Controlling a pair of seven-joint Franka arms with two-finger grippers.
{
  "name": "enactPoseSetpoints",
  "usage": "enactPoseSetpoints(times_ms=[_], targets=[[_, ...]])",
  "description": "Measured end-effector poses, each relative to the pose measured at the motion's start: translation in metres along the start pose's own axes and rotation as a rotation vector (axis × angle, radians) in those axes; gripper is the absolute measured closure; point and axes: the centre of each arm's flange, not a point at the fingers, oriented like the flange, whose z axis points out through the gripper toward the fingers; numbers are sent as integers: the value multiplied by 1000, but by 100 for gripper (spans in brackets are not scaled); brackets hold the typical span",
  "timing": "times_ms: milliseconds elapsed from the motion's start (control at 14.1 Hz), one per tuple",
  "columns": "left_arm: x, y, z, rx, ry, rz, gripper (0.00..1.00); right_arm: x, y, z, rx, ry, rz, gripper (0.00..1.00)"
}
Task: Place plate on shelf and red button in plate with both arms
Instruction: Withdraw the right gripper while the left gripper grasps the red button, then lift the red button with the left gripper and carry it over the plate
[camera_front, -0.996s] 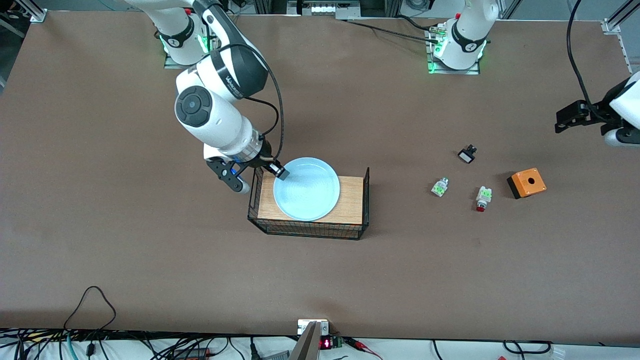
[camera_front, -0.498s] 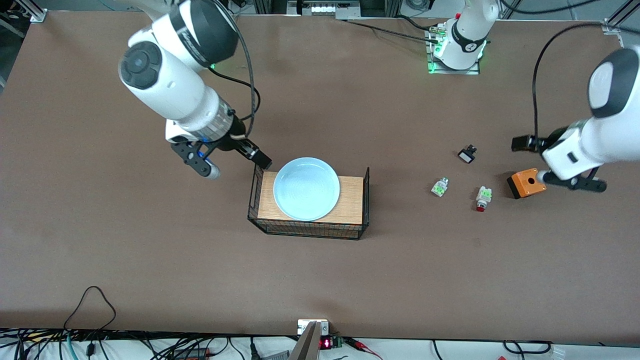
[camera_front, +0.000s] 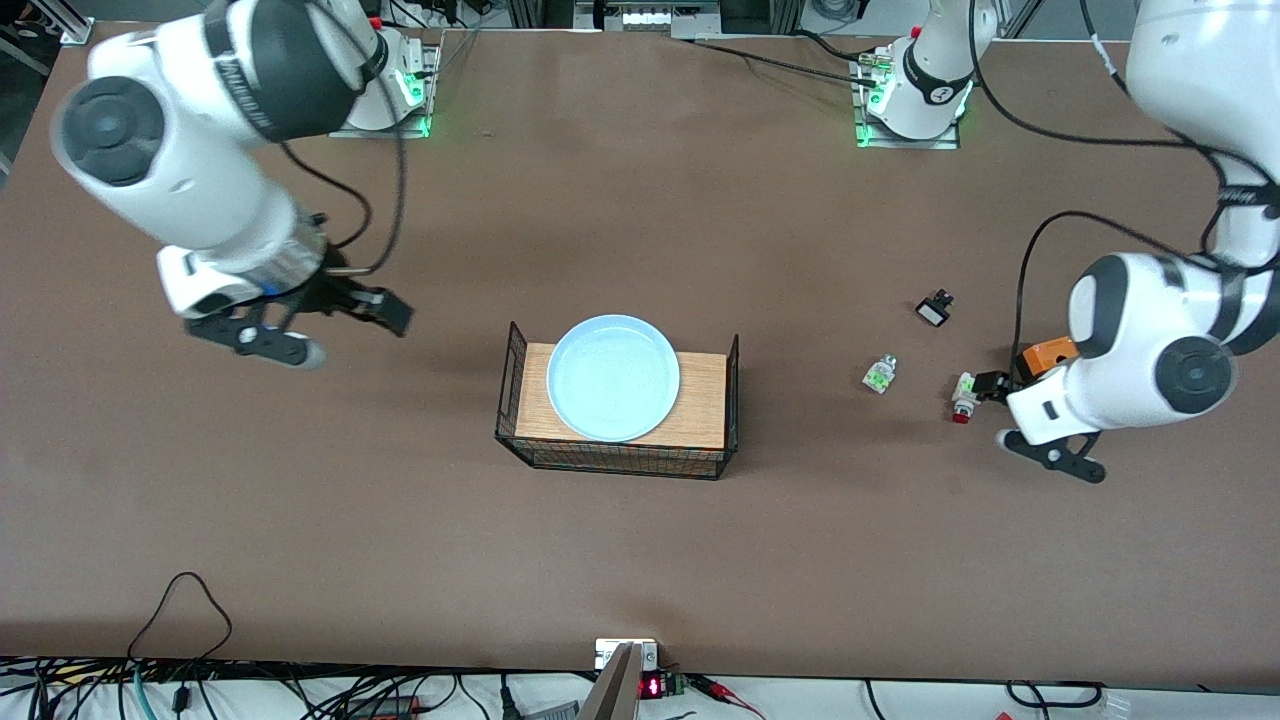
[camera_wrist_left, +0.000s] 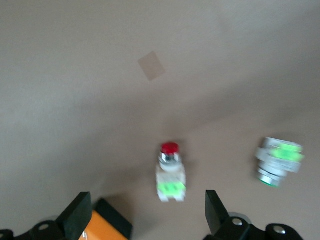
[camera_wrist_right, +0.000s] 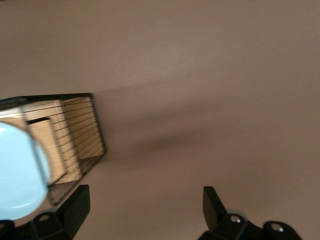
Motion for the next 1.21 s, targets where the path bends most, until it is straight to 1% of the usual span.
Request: enactPoseSetpoints(times_ms=[213, 427, 640, 712, 783, 854, 925, 1139, 1210], targets=[[-3, 7, 35, 0, -27, 23, 0, 33, 84, -9, -2, -12, -60, 0], [-11, 17, 63, -3, -6, 37, 0, 51, 151, -17, 4, -11, -145, 0], [-20, 27, 86, -8, 8, 47, 0, 48, 189, -33, 10, -15, -185, 0], [-21, 29, 89, -8, 10, 49, 0, 41, 193, -42, 12, -26, -186, 0], [-22, 30, 91, -9, 10, 50, 5, 32, 196, -49, 12, -48, -186, 0], [-22, 30, 92, -9, 11, 50, 6, 24, 197, -56, 13, -61, -188, 0], [-23, 29, 93, -9, 12, 49, 12, 19, 197, -58, 15, -56, -189, 0], [-24, 29, 95, -10, 11, 48, 46, 8, 201, -43, 19, -28, -198, 0], [-24, 29, 95, -10, 11, 48, 52, 3, 203, -40, 15, -30, -206, 0]])
